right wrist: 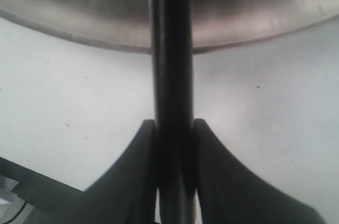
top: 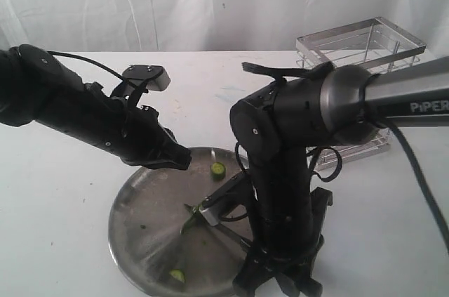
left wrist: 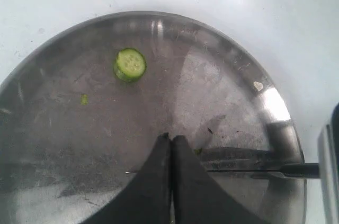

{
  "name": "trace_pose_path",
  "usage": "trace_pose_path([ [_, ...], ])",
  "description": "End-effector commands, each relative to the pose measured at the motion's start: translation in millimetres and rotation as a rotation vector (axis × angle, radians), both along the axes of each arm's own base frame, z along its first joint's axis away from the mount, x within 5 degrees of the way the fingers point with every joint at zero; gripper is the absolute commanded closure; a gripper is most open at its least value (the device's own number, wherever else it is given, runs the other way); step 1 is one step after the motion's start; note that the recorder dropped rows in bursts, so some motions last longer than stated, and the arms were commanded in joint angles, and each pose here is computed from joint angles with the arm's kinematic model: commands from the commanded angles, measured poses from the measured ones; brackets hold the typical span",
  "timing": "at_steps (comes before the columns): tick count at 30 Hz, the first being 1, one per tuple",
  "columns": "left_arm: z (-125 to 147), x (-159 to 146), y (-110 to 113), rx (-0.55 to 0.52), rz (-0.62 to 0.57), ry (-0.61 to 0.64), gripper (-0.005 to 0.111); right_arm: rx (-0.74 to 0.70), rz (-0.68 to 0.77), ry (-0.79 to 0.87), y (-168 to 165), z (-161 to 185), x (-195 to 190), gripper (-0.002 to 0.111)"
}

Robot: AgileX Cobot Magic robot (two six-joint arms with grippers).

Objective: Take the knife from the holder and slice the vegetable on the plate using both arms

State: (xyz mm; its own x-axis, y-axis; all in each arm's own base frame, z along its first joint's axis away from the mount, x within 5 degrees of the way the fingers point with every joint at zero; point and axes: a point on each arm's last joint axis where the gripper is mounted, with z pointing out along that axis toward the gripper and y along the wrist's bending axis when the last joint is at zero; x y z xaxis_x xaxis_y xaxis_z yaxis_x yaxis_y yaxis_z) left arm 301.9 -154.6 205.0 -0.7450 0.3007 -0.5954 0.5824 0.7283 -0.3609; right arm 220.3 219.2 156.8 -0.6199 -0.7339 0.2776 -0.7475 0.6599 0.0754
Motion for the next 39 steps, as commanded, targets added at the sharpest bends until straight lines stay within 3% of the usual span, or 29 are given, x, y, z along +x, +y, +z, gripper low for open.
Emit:
trace_pose_path([
  [1,5,-2,-1,-0.018,-0.003,0.006,0.107,0.049,-0.02,0.067,8,-1,-2,0.108],
  [6,5,-2,-1,-0.017,-0.001,0.004,0.107,0.167,0.009,0.129,16,7,-9,0.108],
  [16,3,-3,0,0.003,-0.019,0.006,0.107,0.057,-0.008,0.042,6,6,-2,0.108],
  [22,3,-3,2,0.036,-0.018,-0.011,0.107,0.089,-0.002,-0.007,6,16,-1,0.108],
  [33,69,-27,14,0.027,-0.034,-0.232,0.107,0.148,0.066,-0.228,-8,67,0,0.108],
  [39,71,-51,26,0.054,-0.009,-0.24,0.107,0.188,-0.039,-0.442,-12,86,10,0.108],
])
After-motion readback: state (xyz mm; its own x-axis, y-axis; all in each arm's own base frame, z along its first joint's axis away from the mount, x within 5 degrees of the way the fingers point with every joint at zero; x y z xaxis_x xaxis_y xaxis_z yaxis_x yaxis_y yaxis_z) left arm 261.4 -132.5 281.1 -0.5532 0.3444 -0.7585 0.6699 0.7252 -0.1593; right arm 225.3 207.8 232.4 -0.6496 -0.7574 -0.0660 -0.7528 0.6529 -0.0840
